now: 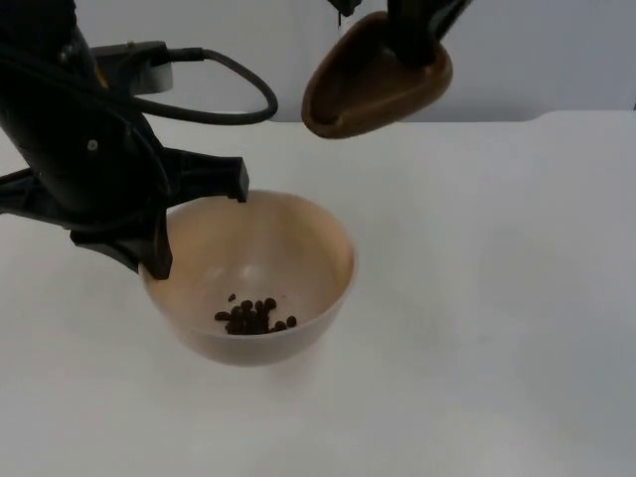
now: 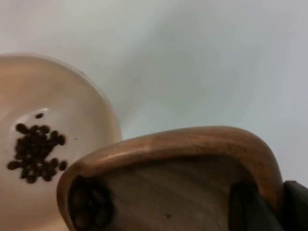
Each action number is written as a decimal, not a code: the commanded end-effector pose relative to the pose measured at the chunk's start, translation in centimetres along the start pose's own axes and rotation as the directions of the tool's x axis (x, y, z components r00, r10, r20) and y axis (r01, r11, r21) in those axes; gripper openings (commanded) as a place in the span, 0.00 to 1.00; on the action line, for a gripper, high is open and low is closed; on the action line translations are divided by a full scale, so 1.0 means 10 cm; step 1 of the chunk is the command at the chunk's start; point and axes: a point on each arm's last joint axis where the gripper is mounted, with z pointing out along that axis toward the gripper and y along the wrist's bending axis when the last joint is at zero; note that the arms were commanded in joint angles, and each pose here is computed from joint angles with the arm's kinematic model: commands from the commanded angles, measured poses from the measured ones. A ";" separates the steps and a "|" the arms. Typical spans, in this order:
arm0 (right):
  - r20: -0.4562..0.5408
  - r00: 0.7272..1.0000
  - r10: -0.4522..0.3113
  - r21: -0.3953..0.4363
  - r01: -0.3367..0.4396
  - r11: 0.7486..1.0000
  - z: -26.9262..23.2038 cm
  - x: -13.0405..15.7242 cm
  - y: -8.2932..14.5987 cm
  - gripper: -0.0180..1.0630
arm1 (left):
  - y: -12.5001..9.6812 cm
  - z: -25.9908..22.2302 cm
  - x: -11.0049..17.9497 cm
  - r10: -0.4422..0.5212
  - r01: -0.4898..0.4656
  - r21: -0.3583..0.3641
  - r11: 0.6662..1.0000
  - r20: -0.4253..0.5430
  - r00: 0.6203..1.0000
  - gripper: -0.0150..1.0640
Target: Pick up the bowl with the left hand and pour the coffee beans from the cup into the bowl with the right hand.
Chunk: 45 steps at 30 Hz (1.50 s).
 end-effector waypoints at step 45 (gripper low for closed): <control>-0.043 0.934 0.354 -0.095 -0.357 0.929 1.12 0.81 -0.76 0.02 | 0.03 0.10 -0.05 -0.036 0.031 0.036 0.999 0.145 0.989 0.01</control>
